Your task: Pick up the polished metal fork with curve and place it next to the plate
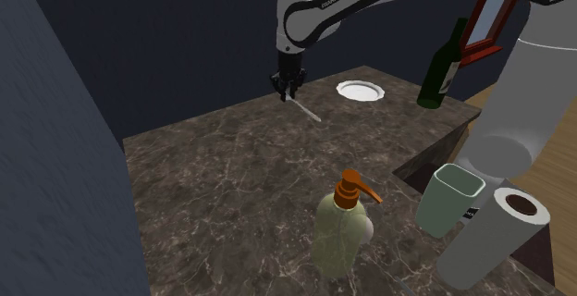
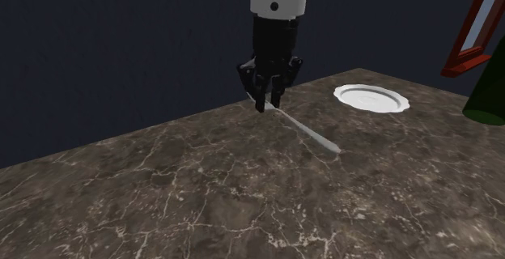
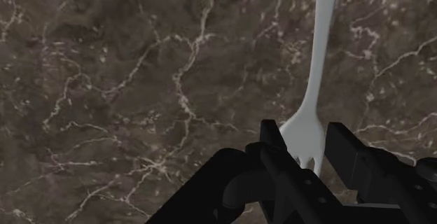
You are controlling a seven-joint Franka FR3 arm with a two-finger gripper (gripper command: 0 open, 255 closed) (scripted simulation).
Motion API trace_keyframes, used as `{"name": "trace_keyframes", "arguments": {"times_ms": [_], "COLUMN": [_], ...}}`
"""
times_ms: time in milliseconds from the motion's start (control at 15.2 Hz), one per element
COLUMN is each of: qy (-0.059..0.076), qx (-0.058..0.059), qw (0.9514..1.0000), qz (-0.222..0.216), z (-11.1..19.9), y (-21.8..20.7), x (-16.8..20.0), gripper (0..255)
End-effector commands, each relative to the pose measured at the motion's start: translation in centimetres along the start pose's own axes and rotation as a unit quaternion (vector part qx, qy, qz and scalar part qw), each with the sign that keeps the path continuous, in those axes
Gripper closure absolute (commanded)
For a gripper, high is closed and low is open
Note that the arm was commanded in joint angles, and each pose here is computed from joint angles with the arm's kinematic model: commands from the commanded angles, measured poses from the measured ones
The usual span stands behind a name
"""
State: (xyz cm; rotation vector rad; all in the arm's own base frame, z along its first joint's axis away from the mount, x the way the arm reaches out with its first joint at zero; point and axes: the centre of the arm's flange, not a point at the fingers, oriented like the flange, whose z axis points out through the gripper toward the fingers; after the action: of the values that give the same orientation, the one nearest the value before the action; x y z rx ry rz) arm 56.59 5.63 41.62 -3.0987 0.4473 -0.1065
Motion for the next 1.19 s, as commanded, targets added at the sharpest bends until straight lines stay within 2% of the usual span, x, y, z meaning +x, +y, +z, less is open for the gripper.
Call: {"name": "trace_keyframes", "arguments": {"times_ms": [0, 924, 1122], "qy": [0.000, 0.000, 0.000], "qx": [0.000, 0.000, 0.000], "qw": [1.0000, 1.0000, 1.0000], "qz": [0.000, 0.000, 0.000], "z": [-0.1, -0.7, 0.9], "y": [2.7, 21.2, 21.2], "x": [-0.7, -2.6, -2.7], "gripper": [255, 255, 255]}}
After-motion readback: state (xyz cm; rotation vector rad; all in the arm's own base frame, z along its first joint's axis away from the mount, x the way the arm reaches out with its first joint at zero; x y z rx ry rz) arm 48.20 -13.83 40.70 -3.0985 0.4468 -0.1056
